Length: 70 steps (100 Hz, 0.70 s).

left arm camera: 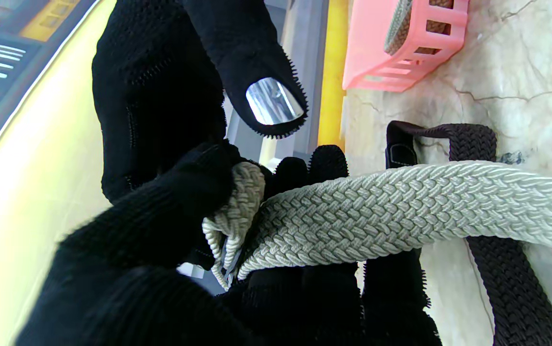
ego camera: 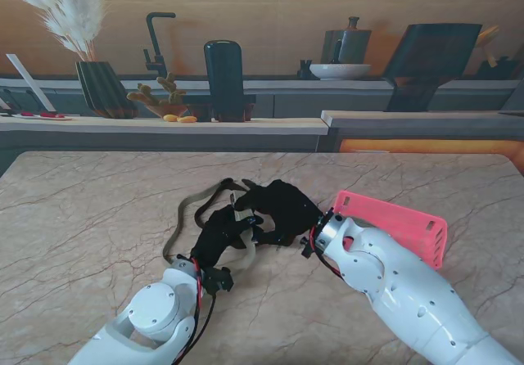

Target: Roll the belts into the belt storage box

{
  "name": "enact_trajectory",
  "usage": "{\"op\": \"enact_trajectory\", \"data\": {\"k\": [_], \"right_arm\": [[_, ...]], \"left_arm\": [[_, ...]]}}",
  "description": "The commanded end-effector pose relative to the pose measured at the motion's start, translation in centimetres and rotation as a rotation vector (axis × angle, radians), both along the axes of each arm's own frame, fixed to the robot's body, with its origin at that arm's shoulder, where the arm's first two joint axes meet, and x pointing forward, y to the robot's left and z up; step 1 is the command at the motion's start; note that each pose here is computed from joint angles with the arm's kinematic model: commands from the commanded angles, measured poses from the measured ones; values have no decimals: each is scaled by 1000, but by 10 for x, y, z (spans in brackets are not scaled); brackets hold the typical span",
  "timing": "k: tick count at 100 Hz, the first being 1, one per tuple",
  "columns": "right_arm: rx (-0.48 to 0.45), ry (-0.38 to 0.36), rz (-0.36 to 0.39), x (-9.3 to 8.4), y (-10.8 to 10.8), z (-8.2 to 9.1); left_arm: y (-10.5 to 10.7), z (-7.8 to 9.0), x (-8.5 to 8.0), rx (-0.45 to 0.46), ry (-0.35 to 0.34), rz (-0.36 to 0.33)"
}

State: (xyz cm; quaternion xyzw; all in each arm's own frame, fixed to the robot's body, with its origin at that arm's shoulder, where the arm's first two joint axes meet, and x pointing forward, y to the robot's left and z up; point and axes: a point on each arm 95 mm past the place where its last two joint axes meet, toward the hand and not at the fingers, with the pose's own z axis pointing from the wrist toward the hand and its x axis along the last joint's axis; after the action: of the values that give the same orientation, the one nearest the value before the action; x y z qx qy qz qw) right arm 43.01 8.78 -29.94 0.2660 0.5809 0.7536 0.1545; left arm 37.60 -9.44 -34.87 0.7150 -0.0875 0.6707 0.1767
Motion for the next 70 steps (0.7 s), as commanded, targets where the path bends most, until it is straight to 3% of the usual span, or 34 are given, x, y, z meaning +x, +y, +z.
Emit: {"op": "enact_trajectory", "data": {"k": [1, 35, 56, 70], "right_arm": [[-36, 36, 21, -12, 1, -20], [-36, -59, 20, -23, -4, -5], [1, -139, -6, -30, -15, 17], [39, -182, -57, -33, -24, 34]], "left_arm": [[-11, 27, 6, -45, -58, -3], [-10, 25, 8, -34, -50, -6], [-9, 23, 11, -13, -52, -24], [-9, 22, 14, 49, -92, -36]]}}
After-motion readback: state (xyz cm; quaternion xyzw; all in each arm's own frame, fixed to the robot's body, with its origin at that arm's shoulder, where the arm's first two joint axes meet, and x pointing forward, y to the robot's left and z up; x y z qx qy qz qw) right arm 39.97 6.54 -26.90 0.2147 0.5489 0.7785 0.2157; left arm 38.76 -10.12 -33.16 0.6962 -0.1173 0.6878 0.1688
